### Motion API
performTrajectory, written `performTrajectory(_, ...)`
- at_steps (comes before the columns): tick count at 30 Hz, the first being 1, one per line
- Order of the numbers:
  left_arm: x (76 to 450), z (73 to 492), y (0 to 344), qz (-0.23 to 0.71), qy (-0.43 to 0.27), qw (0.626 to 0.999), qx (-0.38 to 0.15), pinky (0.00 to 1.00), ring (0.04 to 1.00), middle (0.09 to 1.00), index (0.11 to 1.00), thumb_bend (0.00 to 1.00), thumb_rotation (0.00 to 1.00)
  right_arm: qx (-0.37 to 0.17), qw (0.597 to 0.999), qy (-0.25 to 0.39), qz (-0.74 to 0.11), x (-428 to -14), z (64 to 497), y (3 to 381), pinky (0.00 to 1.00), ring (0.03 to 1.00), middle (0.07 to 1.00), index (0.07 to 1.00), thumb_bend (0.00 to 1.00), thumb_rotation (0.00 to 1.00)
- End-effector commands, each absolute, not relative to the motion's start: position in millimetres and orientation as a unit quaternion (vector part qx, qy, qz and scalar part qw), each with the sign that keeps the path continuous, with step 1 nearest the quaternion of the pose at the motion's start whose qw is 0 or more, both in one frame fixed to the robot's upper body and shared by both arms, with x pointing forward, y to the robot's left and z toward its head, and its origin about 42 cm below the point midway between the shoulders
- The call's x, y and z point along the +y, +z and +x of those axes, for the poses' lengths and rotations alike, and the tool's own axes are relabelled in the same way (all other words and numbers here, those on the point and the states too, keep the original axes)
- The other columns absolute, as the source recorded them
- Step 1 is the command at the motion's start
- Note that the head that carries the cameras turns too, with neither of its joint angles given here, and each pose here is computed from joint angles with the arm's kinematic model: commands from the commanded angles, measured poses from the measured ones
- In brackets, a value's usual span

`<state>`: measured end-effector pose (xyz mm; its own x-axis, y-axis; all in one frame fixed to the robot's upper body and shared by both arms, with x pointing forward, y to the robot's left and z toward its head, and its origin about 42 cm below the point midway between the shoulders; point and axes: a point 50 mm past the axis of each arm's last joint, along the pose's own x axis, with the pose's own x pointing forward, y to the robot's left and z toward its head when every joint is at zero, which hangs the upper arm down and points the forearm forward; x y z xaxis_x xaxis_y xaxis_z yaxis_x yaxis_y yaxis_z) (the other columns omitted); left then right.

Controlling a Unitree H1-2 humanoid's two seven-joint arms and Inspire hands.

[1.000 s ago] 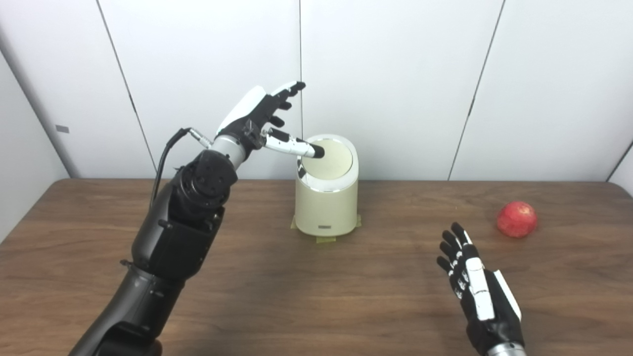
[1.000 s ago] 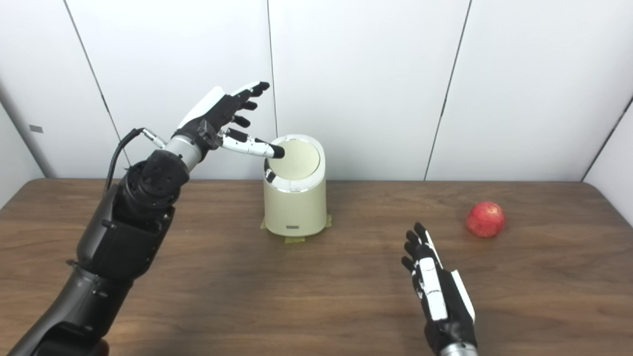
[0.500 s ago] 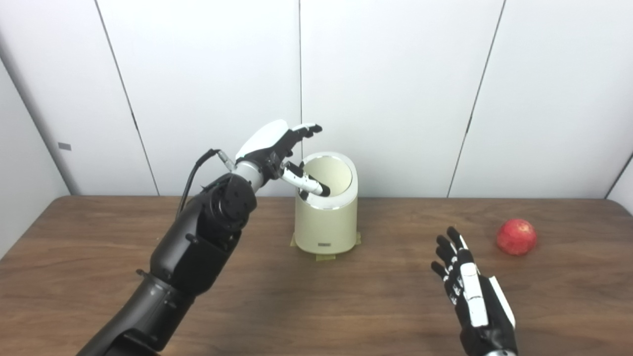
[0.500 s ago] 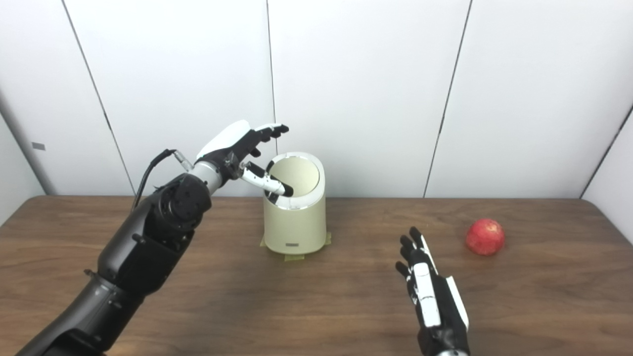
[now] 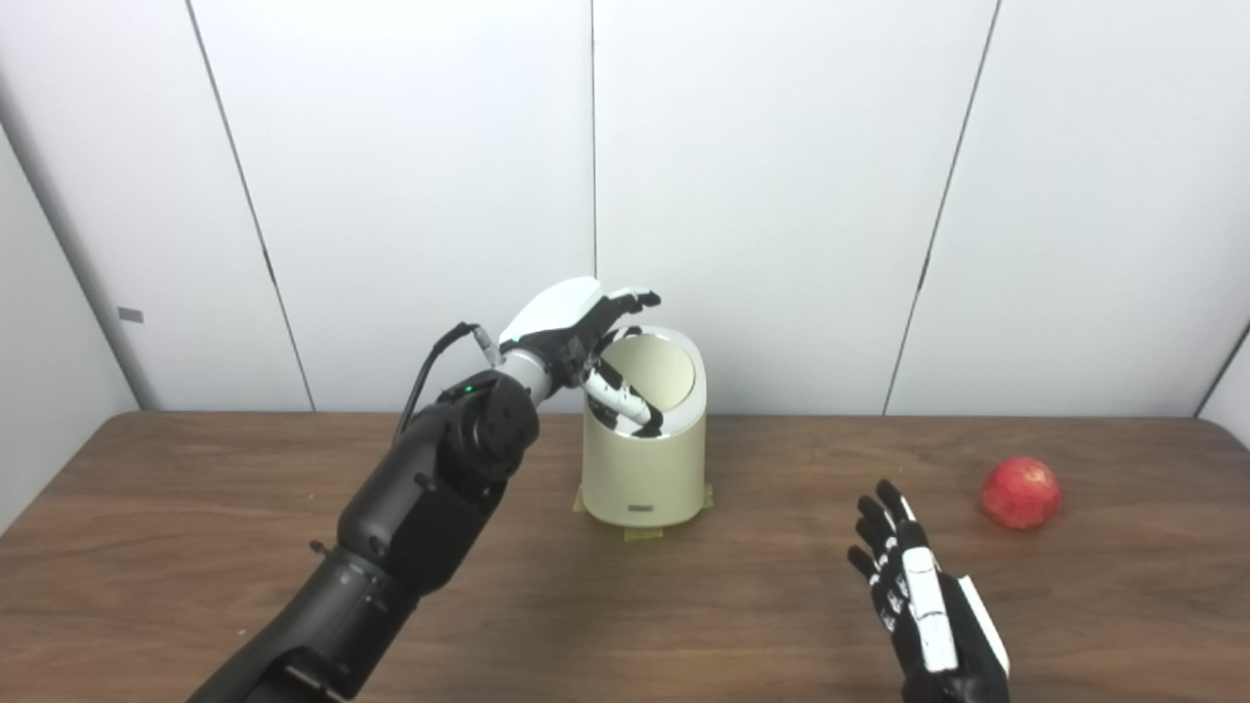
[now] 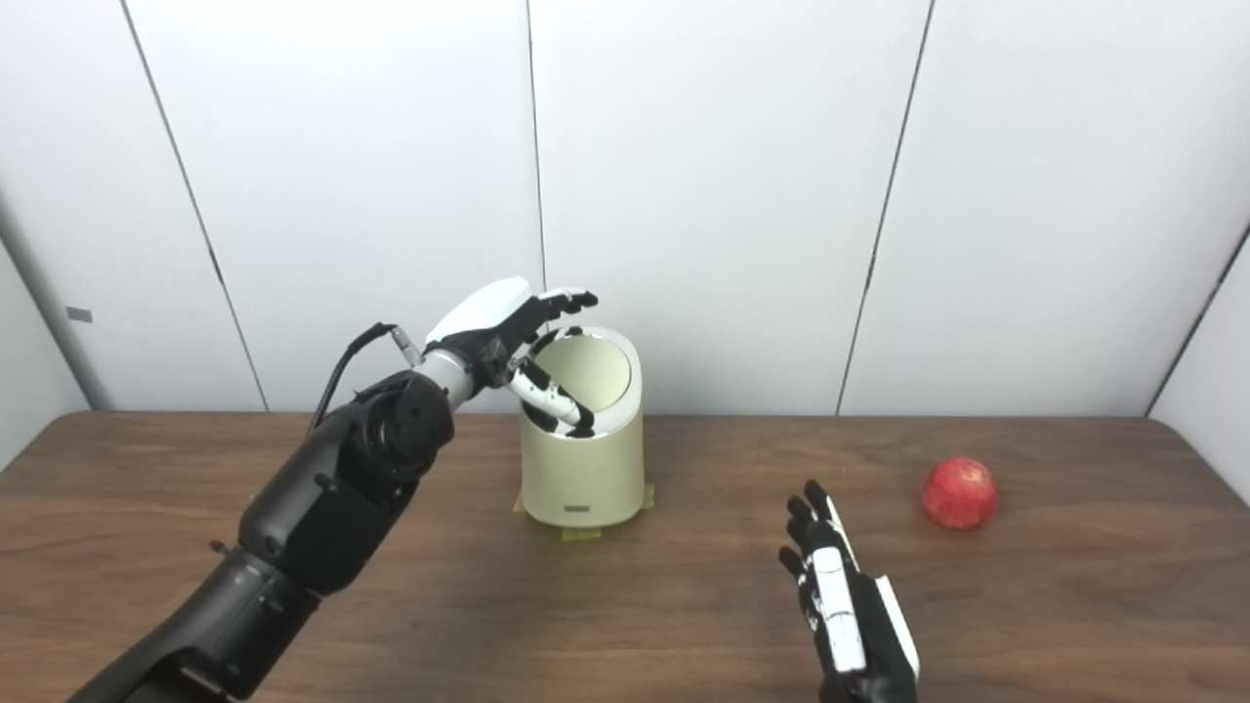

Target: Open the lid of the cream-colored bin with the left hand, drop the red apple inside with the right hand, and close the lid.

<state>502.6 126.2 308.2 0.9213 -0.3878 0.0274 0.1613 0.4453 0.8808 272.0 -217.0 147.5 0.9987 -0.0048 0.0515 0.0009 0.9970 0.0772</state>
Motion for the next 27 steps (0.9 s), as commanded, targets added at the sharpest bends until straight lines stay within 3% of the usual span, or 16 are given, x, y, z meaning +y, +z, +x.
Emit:
performTrajectory(1, 121, 510, 356, 0.502, -0.129, 0.838, -0.168, 0.78, 0.904, 0.935, 0.922, 0.89, 0.14, -0.077, 0.996, 0.003, 0.037, -215, 281, 164, 0.94, 0.977, 0.964, 0.981, 0.63, 0.97)
performTrajectory(16, 124, 521, 388, 0.493, -0.114, 0.846, -0.168, 0.80, 0.905, 0.925, 0.921, 0.86, 0.15, -0.075, 0.997, -0.001, 0.035, -219, 284, 165, 0.94, 0.974, 0.963, 0.974, 0.63, 0.99)
performTrajectory(27, 114, 522, 375, 0.556, -0.121, 0.803, -0.180, 0.76, 0.892, 0.917, 0.909, 0.92, 0.11, -0.068, 0.998, 0.006, 0.018, -222, 285, 165, 0.92, 0.973, 0.964, 0.974, 0.63, 0.99)
